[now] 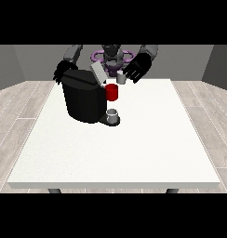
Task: Insert the coffee pod into the coffee machine and close the lid
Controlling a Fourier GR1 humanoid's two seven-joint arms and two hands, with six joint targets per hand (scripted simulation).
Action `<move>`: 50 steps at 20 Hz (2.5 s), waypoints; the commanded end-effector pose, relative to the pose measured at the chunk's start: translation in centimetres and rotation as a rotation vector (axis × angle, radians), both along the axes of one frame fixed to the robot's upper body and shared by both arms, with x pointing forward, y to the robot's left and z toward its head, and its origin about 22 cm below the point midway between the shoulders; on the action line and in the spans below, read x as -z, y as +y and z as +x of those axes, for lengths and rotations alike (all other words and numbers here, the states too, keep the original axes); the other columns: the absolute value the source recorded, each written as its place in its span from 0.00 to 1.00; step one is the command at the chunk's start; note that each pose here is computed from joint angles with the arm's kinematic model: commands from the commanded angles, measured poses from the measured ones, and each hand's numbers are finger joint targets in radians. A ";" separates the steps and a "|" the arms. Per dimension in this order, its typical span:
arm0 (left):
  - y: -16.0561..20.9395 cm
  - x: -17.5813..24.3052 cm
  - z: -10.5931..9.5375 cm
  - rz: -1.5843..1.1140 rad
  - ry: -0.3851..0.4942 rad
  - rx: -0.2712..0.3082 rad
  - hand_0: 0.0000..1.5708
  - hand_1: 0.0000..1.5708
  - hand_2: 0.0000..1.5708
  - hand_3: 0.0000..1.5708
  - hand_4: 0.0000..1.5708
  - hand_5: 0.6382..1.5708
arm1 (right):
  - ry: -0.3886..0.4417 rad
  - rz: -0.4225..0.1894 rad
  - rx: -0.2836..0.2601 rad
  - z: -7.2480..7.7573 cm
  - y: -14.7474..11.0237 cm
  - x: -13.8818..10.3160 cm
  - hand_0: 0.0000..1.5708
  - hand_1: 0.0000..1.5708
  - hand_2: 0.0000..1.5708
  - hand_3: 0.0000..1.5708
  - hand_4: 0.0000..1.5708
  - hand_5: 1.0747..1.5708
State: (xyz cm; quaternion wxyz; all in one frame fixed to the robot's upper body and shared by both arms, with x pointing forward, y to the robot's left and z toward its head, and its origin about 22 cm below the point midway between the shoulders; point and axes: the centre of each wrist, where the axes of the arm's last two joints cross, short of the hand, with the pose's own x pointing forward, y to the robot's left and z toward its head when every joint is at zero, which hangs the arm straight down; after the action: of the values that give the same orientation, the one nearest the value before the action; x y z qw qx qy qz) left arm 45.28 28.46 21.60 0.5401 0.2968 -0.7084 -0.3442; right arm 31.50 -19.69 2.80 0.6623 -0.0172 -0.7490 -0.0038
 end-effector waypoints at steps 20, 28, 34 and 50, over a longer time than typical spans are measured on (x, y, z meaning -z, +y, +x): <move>-3.9 -1.5 0.9 0.034 0.004 0.025 0.80 0.80 0.82 0.77 0.32 1.00 | -0.027 0.028 0.039 -0.1 -1.0 0.6 0.00 0.00 0.00 0.00 0.33 1.00; -4.7 0.7 1.0 0.039 0.047 0.051 0.76 0.76 0.81 0.76 0.33 1.00 | -0.005 0.027 0.043 -0.4 -1.8 0.4 0.00 0.00 0.00 0.00 0.31 1.00; -4.1 -0.4 0.9 0.064 0.006 0.077 0.75 0.75 0.80 0.75 0.31 1.00 | -0.044 0.045 0.089 1.1 -2.1 -1.0 0.00 0.00 0.00 0.00 0.29 1.00; -3.6 1.5 0.8 0.098 0.052 0.070 0.71 0.71 0.74 0.63 0.28 1.00 | -0.023 0.041 0.088 -0.1 -2.4 0.1 0.00 0.00 0.00 0.00 0.26 1.00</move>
State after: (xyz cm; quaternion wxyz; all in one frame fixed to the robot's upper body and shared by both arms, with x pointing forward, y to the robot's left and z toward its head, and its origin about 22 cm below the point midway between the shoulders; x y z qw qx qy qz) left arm 46.15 25.96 22.53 0.5272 0.2999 -0.6978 -0.3811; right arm 31.81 -22.16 3.60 0.6498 -0.0335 -0.7586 -0.0354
